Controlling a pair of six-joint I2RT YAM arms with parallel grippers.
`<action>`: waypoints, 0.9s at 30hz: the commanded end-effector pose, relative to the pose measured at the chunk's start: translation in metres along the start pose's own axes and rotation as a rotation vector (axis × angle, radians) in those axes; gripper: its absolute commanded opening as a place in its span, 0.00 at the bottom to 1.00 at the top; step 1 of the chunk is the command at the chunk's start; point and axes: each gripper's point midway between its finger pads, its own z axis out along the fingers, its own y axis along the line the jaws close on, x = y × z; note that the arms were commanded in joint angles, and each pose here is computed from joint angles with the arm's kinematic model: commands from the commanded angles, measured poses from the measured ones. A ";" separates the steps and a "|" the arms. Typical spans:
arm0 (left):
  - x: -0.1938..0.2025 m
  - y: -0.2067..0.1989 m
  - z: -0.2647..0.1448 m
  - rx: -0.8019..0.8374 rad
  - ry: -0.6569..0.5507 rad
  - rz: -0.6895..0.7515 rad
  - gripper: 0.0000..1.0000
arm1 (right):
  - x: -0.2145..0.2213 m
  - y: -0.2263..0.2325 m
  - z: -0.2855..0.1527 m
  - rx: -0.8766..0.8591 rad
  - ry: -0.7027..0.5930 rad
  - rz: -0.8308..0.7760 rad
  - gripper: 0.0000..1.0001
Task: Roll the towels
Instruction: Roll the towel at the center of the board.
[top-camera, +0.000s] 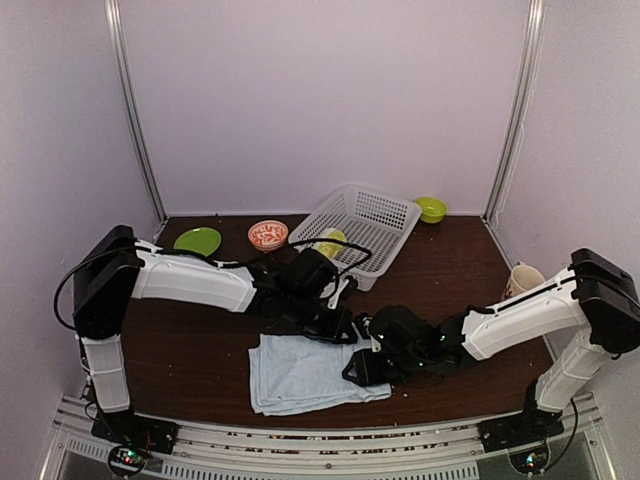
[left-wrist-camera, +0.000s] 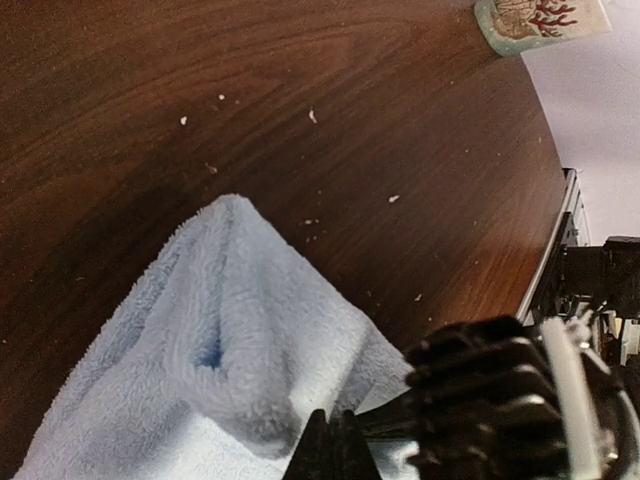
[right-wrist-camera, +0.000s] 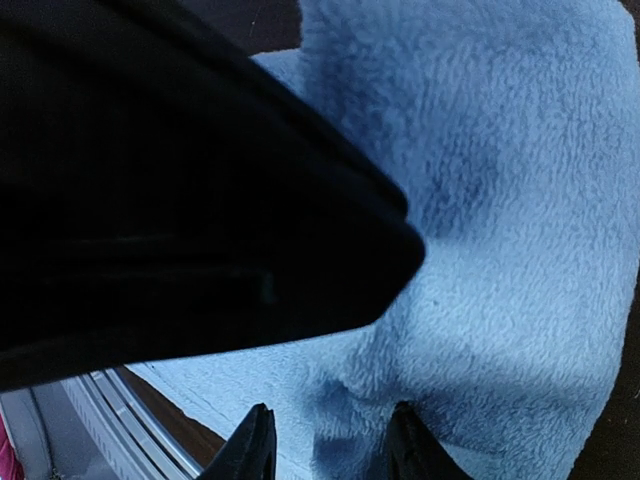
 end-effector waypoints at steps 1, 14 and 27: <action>-0.013 0.001 0.010 0.052 -0.019 -0.034 0.00 | 0.001 0.002 -0.002 -0.013 0.002 -0.006 0.40; 0.004 0.036 0.029 0.022 0.036 -0.118 0.00 | -0.009 0.002 -0.056 0.026 -0.040 -0.097 0.56; 0.018 0.047 0.023 -0.016 0.051 -0.104 0.00 | -0.014 -0.033 -0.034 -0.111 -0.084 0.205 0.55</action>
